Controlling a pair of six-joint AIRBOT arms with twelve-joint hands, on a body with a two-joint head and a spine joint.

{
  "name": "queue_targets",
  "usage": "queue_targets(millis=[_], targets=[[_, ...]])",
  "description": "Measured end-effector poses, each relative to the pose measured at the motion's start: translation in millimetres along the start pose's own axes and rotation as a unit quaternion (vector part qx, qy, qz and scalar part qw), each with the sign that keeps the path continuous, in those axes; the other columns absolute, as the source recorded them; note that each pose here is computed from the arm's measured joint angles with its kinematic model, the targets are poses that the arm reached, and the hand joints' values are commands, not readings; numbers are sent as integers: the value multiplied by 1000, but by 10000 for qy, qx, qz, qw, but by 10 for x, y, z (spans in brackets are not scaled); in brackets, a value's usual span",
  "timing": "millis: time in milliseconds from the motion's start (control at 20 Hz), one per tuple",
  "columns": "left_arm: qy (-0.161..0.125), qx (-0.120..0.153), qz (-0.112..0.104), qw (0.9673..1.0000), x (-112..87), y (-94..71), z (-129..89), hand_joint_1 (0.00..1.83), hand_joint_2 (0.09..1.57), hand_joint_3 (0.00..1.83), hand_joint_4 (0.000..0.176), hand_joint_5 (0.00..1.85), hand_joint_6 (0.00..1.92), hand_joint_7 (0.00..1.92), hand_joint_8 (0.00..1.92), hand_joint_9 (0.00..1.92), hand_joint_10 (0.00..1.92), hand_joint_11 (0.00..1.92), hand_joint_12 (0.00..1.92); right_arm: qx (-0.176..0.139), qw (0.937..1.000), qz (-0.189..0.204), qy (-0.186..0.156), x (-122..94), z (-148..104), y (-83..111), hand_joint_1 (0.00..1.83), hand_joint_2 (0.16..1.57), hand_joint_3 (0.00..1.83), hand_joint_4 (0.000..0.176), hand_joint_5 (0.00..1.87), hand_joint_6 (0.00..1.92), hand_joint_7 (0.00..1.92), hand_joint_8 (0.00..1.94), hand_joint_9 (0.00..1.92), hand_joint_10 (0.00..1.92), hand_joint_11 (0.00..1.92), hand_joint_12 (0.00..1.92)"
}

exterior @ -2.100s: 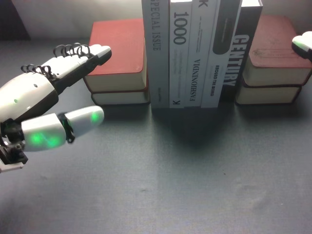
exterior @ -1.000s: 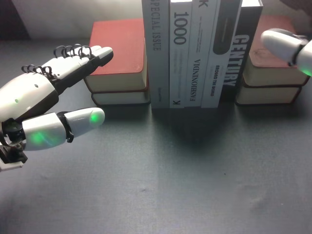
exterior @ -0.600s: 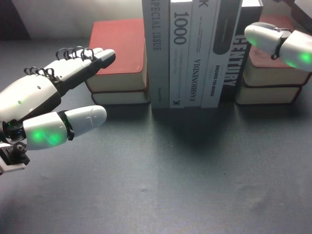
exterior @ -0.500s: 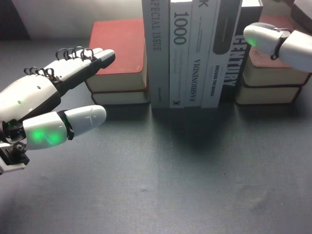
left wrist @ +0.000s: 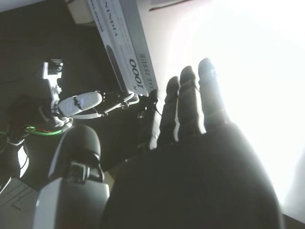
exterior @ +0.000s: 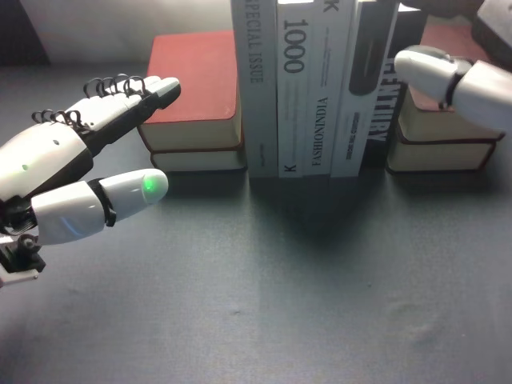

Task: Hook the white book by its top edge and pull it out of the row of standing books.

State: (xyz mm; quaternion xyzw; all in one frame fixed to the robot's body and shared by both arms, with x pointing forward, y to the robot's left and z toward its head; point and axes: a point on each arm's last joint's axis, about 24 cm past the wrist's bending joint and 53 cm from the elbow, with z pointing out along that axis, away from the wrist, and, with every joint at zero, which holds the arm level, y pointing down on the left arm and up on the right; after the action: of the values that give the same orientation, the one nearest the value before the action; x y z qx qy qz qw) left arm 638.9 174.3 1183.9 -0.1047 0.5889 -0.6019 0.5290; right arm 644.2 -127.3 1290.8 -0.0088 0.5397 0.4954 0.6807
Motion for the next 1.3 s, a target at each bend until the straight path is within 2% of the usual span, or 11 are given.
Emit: queue_targets(millis=[250, 450, 650, 700, 750, 800, 850, 950, 1000, 1150, 1300], targets=[[-86, 17, -1, 10000, -62, -23, -33, 92, 1353, 3, 77, 0, 0, 0, 0, 0, 0, 0, 0, -178, 9993, 134, 284, 149, -354, 98, 238, 1441, 6, 0, 440, 398, 1, 0, 0, 0, 0, 0], [-132, -12, -4, 9999, -85, -14, -67, 100, 1359, 4, 80, 0, 0, 0, 0, 0, 0, 0, 0, -284, 9960, 526, 666, 371, -596, 187, 195, 1428, 0, 0, 431, 336, 43, 4, 0, 0, 0, 0], [-210, -9, -18, 9998, -124, -15, -73, 148, 1365, 2, 92, 0, 0, 0, 0, 0, 0, 0, 0, 86, 9859, 826, 1453, 814, -894, 68, 193, 1415, 0, 0, 499, 251, 102, 7, 0, 0, 0, 0], [-218, -2, -17, 9998, -127, -19, -73, 177, 1366, 1, 91, 0, 0, 0, 0, 0, 0, 0, 0, 206, 9820, 954, 1619, 903, -996, 15, 261, 1415, 7, 0, 540, 253, 174, 4, 43, 34, 0, 297], [-223, 11, -17, 9997, -130, -25, -73, 177, 1366, 1, 91, 0, 0, 0, 0, 0, 0, 0, 0, 281, 9794, 1028, 1713, 955, -1055, -18, 261, 1415, 7, 0, 540, 253, 174, 4, 43, 34, 0, 297], [-233, 21, -18, 9997, -133, -30, -73, 114, 1361, 0, 71, 0, 0, 0, 0, 0, 0, 0, 0, 391, 9759, 1114, 1835, 1026, -1139, -64, 335, 1416, 1, 0, 545, 240, 275, 13, 172, 107, 0, 1030], [-237, 29, -12, 9997, -135, -34, -73, 103, 1357, 0, 86, 0, 0, 0, 0, 0, 0, 0, 0, 457, 9734, 1200, 1898, 1070, -1185, -87, 322, 1417, 1, 0, 504, 242, 334, 24, 266, 157, 0, 1326], [-240, 40, -6, 9997, -136, -39, -73, 132, 1361, 0, 79, 0, 0, 0, 0, 0, 0, 0, 0, 508, 9708, 1286, 1958, 1125, -1221, -97, 282, 1422, 1, 0, 457, 317, 406, 16, 336, 289, 0, 1577], [-248, 45, -6, 9997, -140, -41, -74, 126, 1360, 0, 93, 0, 0, 0, 0, 0, 0, 0, 0, 510, 9704, 1314, 1960, 1133, -1225, -83, 382, 1441, 3, 0, 369, 414, 473, 10, 290, 647, 0, 1741], [-277, 30, -38, 9996, -140, -39, -87, 184, 1365, 0, 89, 0, 0, 0, 0, 0, 0, 0, 0, 555, 9736, 1405, 1713, 1025, -1212, -99, 409, 1425, 0, 0, 344, 381, 521, 23, 232, 662, 0, 1512], [-272, -6, -41, 9996, -136, -17, -100, 160, 1361, 0, 118, 0, 0, 0, 0, 0, 0, 0, 0, 700, 9808, 1206, 1365, 766, -1297, -176, 356, 1449, 5, 0, 123, 506, 408, 5, 43, 816, 0, 1287]])
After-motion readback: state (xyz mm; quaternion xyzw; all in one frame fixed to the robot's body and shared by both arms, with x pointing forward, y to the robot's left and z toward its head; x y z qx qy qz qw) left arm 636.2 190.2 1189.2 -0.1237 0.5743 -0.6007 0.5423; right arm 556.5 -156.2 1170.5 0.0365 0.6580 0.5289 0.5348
